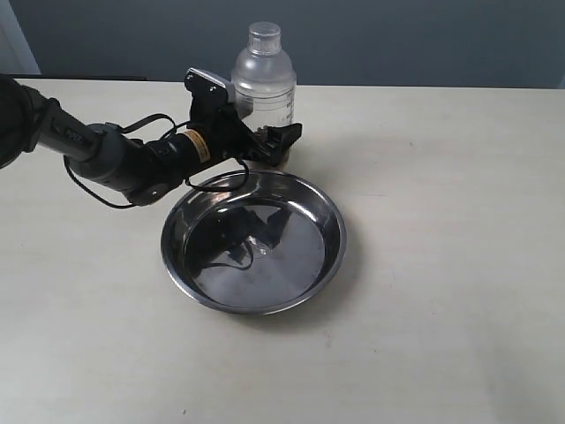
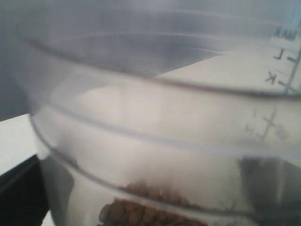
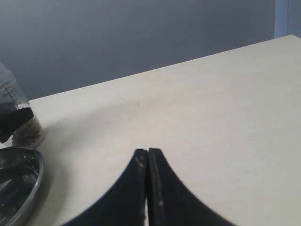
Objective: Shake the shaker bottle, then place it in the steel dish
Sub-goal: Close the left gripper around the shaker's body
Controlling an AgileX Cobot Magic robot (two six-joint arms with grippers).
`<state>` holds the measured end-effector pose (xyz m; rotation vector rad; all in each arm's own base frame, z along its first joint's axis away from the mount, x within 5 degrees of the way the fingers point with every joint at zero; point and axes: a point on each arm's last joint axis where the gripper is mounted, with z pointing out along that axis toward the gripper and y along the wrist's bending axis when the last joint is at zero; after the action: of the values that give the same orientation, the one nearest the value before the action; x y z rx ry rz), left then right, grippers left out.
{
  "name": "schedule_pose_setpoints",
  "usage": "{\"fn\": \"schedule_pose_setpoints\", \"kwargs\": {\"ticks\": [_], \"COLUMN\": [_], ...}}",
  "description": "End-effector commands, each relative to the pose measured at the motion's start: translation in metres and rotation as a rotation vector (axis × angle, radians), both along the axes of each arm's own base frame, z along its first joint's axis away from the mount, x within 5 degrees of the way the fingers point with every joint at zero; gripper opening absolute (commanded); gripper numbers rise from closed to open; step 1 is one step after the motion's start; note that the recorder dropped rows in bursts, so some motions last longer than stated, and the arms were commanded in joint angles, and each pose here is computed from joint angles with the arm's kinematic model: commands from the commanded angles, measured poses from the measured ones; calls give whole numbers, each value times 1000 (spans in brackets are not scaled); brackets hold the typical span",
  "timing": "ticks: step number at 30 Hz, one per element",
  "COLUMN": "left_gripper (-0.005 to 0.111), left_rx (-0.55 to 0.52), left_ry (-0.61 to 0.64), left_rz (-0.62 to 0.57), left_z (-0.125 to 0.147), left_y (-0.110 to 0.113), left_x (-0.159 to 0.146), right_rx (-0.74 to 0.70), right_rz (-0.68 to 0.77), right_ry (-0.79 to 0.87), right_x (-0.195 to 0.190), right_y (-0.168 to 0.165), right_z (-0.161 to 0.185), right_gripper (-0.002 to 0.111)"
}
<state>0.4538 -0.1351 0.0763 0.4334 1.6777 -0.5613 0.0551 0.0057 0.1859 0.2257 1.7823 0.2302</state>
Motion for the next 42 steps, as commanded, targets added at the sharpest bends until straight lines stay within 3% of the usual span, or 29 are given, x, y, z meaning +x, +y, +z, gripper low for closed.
{"fn": "schedule_pose_setpoints", "kwargs": {"ticks": [1, 8, 28, 31, 36, 42], "left_gripper": [93, 52, 50, 39, 1, 1], "left_rx": [-5, -51, -46, -50, -39, -63], "left_ry": [-8, -75, -59, -53, -52, -8], "left_rz": [19, -57, -54, -60, -96, -16], "left_z": [0, 7, 6, 5, 5, 5], "left_y": [3, -4, -3, -4, -9, -4], "left_x": [3, -1, -1, -2, -4, 0], "right_rx": [-8, -8, -8, -8, -8, 1], "right_rz": [-6, -6, -6, -6, -6, -6], "right_ry": [-14, -14, -14, -14, -14, -15], "right_x": [0, 0, 0, 0, 0, 0], "right_y": [-1, -1, -1, -1, -1, 0], "right_z": [1, 1, 1, 1, 1, 1], "right_gripper": [-1, -1, -1, -1, -1, -1]}}
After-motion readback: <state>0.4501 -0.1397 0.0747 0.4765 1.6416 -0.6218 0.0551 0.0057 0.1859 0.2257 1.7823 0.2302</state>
